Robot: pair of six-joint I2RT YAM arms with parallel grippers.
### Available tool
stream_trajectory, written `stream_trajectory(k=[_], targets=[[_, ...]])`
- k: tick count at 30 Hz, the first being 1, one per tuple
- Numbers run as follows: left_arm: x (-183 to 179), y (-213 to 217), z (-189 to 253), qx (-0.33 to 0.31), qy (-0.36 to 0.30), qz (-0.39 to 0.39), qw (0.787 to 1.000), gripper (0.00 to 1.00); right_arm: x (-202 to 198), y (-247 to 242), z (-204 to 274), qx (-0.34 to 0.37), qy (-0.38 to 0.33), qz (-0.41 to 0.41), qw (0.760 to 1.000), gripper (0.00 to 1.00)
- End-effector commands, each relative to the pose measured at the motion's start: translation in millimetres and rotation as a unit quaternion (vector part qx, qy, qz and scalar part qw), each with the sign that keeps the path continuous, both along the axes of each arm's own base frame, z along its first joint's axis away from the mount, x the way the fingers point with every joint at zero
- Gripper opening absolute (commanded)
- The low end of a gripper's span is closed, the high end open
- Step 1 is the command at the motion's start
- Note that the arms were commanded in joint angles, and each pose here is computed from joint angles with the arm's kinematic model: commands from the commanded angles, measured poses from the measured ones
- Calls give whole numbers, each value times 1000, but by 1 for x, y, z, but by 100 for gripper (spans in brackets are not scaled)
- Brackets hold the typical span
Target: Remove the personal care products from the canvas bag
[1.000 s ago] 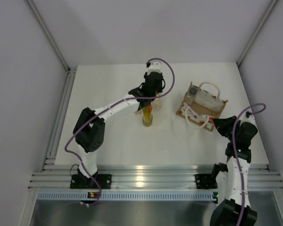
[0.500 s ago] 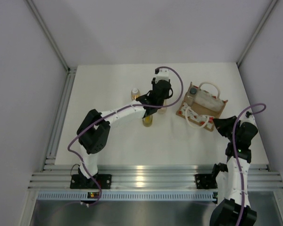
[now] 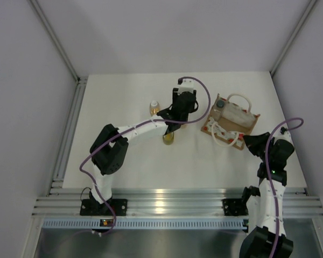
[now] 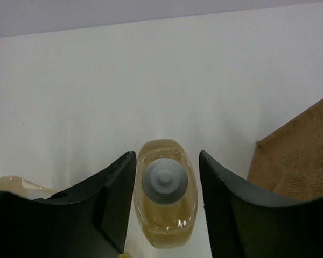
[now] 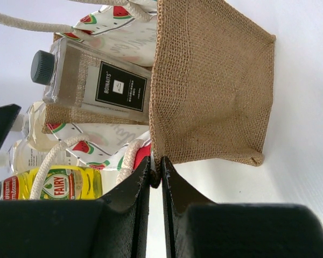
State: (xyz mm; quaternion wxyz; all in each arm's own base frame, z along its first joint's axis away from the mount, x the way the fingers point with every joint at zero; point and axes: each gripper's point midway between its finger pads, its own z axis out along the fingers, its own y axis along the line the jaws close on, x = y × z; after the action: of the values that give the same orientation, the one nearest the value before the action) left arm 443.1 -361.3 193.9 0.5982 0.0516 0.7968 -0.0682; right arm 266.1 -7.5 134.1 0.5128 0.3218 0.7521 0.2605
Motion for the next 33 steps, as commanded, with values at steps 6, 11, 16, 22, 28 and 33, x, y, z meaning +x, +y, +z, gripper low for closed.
stream_trajectory(k=[6,11,16,22,28,33], targets=[[2,-14,81,-84,-73,-1,994,73,-7,-10,-21,-6,38,-18,999,10],[-15,-31,113,-99,-91,-37,990,72,-7,-10,-21,-4,38,-18,999,10],[-38,-74,132,-97,-89,-137,982,79,-7,-9,-21,-4,38,-17,999,10],[-49,-112,127,-61,-45,-197,977,84,-8,-10,-21,-5,37,-19,999,10],[-60,-132,108,-46,-7,-222,974,78,-8,-11,-21,-5,37,-19,999,10],[-62,-146,84,-33,26,-240,970,72,-8,-11,-21,-6,36,-21,999,10]])
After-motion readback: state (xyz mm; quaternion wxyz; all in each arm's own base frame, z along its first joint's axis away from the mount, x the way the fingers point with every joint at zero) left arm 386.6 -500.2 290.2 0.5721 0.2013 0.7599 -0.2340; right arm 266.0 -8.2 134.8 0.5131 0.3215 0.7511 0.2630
